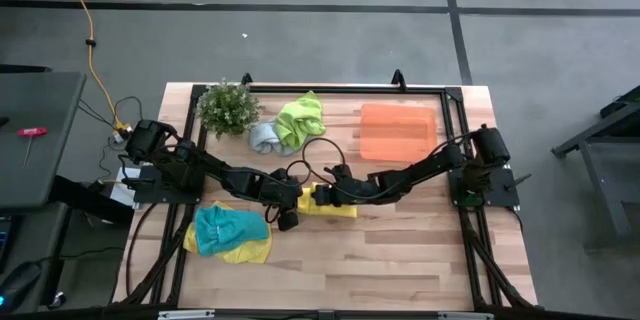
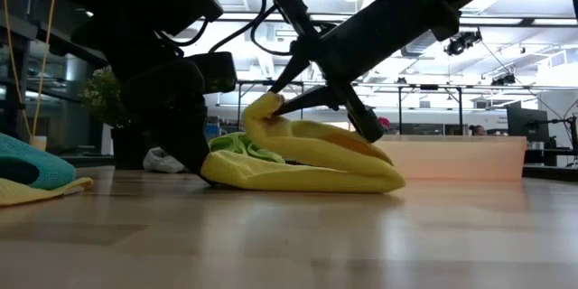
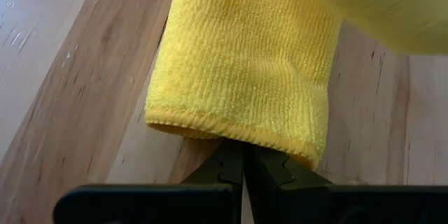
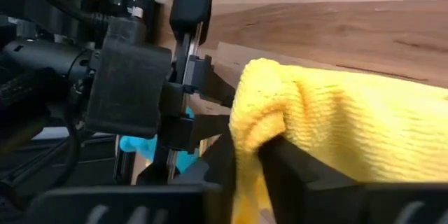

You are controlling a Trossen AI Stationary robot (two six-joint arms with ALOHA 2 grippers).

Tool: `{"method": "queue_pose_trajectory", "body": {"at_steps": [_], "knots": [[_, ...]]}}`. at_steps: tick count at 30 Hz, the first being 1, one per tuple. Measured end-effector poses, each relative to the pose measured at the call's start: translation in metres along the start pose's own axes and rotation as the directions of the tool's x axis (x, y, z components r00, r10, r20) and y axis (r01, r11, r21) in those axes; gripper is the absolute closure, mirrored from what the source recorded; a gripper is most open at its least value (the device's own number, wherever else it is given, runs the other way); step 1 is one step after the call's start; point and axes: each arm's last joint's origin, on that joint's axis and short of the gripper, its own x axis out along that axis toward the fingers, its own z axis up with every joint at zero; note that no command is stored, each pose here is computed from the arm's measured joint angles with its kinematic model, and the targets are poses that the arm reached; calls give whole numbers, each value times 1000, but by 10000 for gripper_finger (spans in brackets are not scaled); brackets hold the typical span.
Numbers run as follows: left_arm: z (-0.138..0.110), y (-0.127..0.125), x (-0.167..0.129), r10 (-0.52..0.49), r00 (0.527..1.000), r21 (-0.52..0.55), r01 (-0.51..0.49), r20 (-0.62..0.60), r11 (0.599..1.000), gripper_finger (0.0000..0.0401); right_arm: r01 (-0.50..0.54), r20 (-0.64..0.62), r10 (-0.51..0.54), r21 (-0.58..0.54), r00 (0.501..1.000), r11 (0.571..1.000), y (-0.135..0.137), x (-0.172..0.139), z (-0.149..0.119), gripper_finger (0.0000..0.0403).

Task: Fold microfiber towels
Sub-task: Fold the right yellow microfiber cloth, then put the right yellow microfiber cloth into the orange bin

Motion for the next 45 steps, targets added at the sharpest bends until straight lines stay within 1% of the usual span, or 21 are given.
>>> {"method": "queue_pose_trajectory", "body": {"at_steps": [5, 7, 11, 13, 16, 19, 22, 23, 25, 28, 30, 33, 35, 38, 40, 42, 43, 44, 45], "knots": [[0, 0, 0, 0, 1000, 0, 0, 0, 1000, 401, -8, 2, 8, -4, 1000, 1000, 1, 0, 0, 255], [0, 0, 0, 0, 1000, 0, 0, 0, 1000, 401, -15, -1, 15, -33, 1000, 999, 3, -2, 1, 224], [0, 0, 0, 0, 1000, 0, 0, -2, 1000, 401, -32, 2, 33, -130, 999, 991, 14, -15, 7, 178], [0, 0, -2, -6, 1000, 9, 7, -13, 1000, 401, -9, -4, 8, -200, 1000, 980, 18, -27, 11, 166], [-1, 2, -11, -2, 999, 42, 3, -41, 999, 401, 64, -16, -73, -329, 997, 942, 22, -50, 18, 161], [1, 4, -28, 9, 998, 97, -3, -63, 995, 401, 134, -32, -167, -456, 985, 880, 23, -77, 23, 160], [3, 7, -49, 13, 998, 148, -4, -65, 989, 401, 176, -50, -241, -545, 969, 820, 22, -102, 24, 160], [4, 8, -56, 13, 999, 158, -5, -51, 987, 401, 182, -55, -257, -568, 965, 803, 22, -110, 24, 160], [10, 8, -70, 1, 1000, 160, -3, 14, 987, 401, 190, -63, -284, -602, 957, 775, 21, -120, 23, 160], [23, 5, -86, -28, 987, 159, 2, 156, 987, 401, 171, -75, -287, -651, 955, 740, 22, -128, 19, 160], [32, 2, -89, -55, 967, 176, 11, 249, 984, 401, 146, -83, -278, -690, 957, 709, 23, -127, 15, 165], [41, 2, -84, -75, 943, 186, 15, 323, 982, 401, 137, -91, -305, -748, 948, 650, 18, -118, 7, 186], [41, 4, -73, -67, 949, 168, 15, 309, 986, 401, 143, -92, -335, -778, 938, 612, 12, -108, 1, 213], [41, 4, -57, -71, 951, 153, 25, 300, 988, 401, 142, -86, -350, -805, 933, 576, 4, -88, -6, 272], [39, 3, -47, -66, 956, 156, 22, 285, 987, 401, 144, -77, -349, -811, 934, 567, -1, -73, -9, 322], [39, 1, -37, -70, 954, 157, 25, 290, 987, 401, 153, -69, -345, -802, 936, 577, -7, -57, -10, 374], [37, 1, -33, -68, 957, 158, 24, 282, 987, 401, 158, -66, -345, -798, 936, 582, -10, -50, -10, 388], [36, 1, -29, -65, 959, 157, 22, 274, 987, 401, 162, -63, -344, -793, 937, 587, -13, -44, -10, 392], [35, 1, -26, -64, 960, 150, 23, 272, 988, 401, 171, -59, -347, -786, 936, 595, -16, -39, -10, 386]]}}
